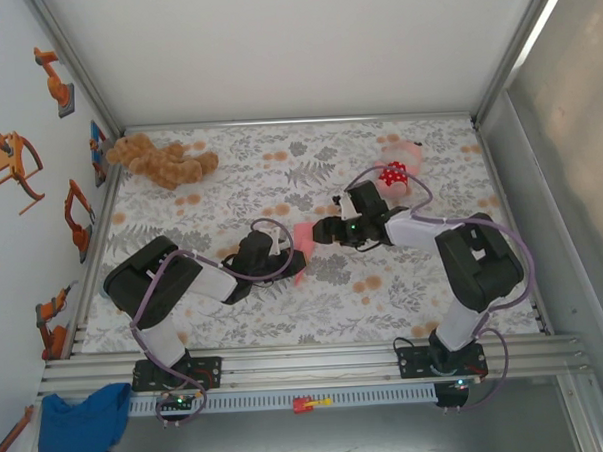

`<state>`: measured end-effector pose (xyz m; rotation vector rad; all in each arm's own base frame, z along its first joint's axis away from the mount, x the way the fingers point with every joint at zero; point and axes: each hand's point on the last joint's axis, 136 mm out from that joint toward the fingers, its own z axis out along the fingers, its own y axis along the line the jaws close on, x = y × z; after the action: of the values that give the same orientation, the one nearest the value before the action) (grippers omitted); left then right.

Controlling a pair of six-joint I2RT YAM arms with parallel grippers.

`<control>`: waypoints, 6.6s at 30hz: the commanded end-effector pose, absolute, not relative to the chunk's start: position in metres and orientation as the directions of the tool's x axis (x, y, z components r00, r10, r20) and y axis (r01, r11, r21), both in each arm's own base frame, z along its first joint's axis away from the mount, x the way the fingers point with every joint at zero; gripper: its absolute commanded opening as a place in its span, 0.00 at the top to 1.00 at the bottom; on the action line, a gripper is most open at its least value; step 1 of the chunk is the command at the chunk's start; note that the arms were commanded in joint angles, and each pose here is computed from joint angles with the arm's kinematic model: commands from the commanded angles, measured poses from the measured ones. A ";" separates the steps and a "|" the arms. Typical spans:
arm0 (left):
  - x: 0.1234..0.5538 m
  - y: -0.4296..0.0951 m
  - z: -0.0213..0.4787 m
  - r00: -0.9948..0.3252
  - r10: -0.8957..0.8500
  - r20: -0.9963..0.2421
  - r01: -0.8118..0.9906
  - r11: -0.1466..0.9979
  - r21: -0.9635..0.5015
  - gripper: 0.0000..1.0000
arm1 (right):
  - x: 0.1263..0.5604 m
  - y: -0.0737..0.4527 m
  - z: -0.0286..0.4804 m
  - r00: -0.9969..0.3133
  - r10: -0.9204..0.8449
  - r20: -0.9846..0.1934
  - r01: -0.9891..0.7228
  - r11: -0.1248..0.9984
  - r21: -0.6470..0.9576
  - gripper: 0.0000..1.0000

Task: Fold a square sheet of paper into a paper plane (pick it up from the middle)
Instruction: Fold the wing for the fifth time at the center of the table.

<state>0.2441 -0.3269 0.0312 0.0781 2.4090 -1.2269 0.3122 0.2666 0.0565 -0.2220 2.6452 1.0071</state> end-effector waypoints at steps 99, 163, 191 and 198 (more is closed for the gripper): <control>0.232 -0.304 0.048 -0.882 -0.091 -0.462 0.221 0.787 -0.576 0.60 | 0.323 0.272 -0.018 -0.957 -0.231 -0.176 -0.270 0.930 0.249 0.34; 0.225 -0.298 -0.007 -0.899 0.077 -0.430 0.252 0.895 -0.367 0.73 | 0.323 0.270 -0.006 -0.967 -0.203 -0.151 -0.237 0.938 0.253 0.35; 0.216 -0.291 -0.021 -0.945 -0.027 -0.325 0.172 0.804 -0.569 0.88 | 0.336 0.278 0.058 -0.889 -0.326 -0.320 -0.443 0.785 0.432 0.34; 0.217 -0.293 -0.021 -0.947 -0.026 -0.320 0.172 0.800 -0.575 0.89 | 0.339 0.286 0.041 -0.879 -0.373 -0.298 -0.469 0.792 0.391 0.34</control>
<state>0.2429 -0.3093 0.0176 0.1159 2.5078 -0.9643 0.3323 0.2824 0.0389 -0.6066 2.7937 0.7274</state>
